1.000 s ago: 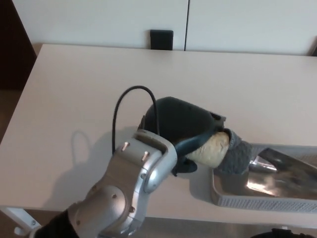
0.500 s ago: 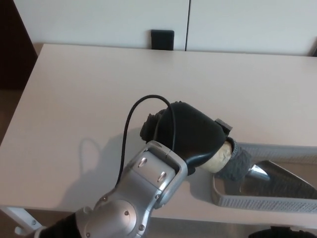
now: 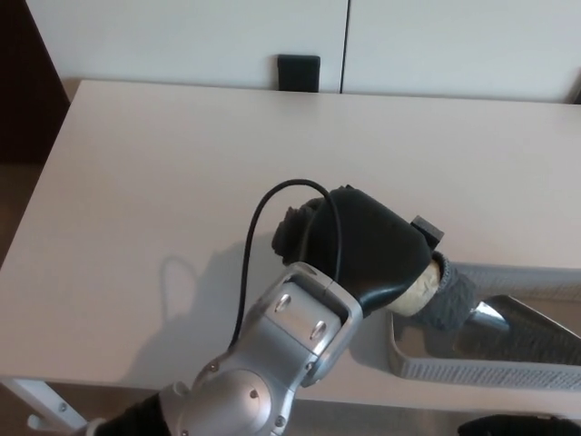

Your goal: The robot walks towards a desk on which a shovel is kept on the left hand side and a container is kept on the right hand side. The robot picks up the shovel using its left hand and places it in the container.

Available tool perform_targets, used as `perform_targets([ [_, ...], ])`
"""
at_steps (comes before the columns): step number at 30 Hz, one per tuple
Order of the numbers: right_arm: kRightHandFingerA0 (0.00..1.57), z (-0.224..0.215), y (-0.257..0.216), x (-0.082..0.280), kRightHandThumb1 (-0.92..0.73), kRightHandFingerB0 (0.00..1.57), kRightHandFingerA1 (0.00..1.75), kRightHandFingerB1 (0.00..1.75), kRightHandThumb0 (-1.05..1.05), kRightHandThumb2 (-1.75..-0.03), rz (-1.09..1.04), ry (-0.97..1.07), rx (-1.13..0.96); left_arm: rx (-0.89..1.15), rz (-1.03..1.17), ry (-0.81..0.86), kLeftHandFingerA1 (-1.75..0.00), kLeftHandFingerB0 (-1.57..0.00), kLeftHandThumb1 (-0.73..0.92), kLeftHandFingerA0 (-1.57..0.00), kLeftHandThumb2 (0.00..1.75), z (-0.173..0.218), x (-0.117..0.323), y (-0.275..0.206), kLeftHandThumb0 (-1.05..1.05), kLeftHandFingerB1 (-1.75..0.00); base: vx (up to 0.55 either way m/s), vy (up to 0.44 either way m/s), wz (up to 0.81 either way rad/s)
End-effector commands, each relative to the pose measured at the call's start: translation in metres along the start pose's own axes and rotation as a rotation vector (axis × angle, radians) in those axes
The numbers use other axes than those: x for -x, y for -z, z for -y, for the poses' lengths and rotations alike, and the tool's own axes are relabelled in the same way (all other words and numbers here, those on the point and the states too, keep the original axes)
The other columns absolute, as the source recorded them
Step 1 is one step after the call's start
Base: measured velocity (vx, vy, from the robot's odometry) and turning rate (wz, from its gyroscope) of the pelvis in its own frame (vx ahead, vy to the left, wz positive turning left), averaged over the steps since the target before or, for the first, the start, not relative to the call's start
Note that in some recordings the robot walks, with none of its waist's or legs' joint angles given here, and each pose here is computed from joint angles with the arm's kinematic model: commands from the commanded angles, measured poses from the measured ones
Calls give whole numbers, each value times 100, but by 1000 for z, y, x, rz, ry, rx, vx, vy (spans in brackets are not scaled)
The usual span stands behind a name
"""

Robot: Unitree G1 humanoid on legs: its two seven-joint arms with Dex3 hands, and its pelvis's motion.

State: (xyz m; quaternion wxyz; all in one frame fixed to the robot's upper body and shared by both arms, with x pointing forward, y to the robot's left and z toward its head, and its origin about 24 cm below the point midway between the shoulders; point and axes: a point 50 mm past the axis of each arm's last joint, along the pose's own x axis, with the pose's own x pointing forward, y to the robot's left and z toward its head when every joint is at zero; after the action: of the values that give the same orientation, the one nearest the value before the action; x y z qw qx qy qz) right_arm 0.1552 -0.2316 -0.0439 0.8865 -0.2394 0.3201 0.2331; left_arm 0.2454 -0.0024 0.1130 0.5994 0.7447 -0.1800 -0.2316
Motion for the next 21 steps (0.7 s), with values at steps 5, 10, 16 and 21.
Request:
perform_targets([
  [5, 47, 5, -2, 3, -57, 39, 42, 37, -50, -56, 7, -15, -1, 0, 71, 45, -130, -76, 92, -88, 67, 8, 0, -23, -42, -77, 0, 0, 0],
  [10, 46, 7, -3, 3, -59, 39, 41, 36, -49, -58, -3, -16, 21, -4, 99, 43, -131, -77, 90, -89, 66, 9, -1, -27, -42, -81, 0, 0, 0],
  [16, 43, 7, -3, 3, -45, 29, 56, 47, -52, -83, -10, -35, 32, 133, 122, 126, -69, -23, 73, -62, 62, 13, -2, -37, -61, -29, 0, 0, 0],
  [21, 42, 8, -3, 3, -45, 30, 56, 48, -52, -82, -12, -44, 48, 103, 116, 157, -5, 0, 57, 0, 82, 10, -2, -36, -96, -7, 0, 0, 0],
])
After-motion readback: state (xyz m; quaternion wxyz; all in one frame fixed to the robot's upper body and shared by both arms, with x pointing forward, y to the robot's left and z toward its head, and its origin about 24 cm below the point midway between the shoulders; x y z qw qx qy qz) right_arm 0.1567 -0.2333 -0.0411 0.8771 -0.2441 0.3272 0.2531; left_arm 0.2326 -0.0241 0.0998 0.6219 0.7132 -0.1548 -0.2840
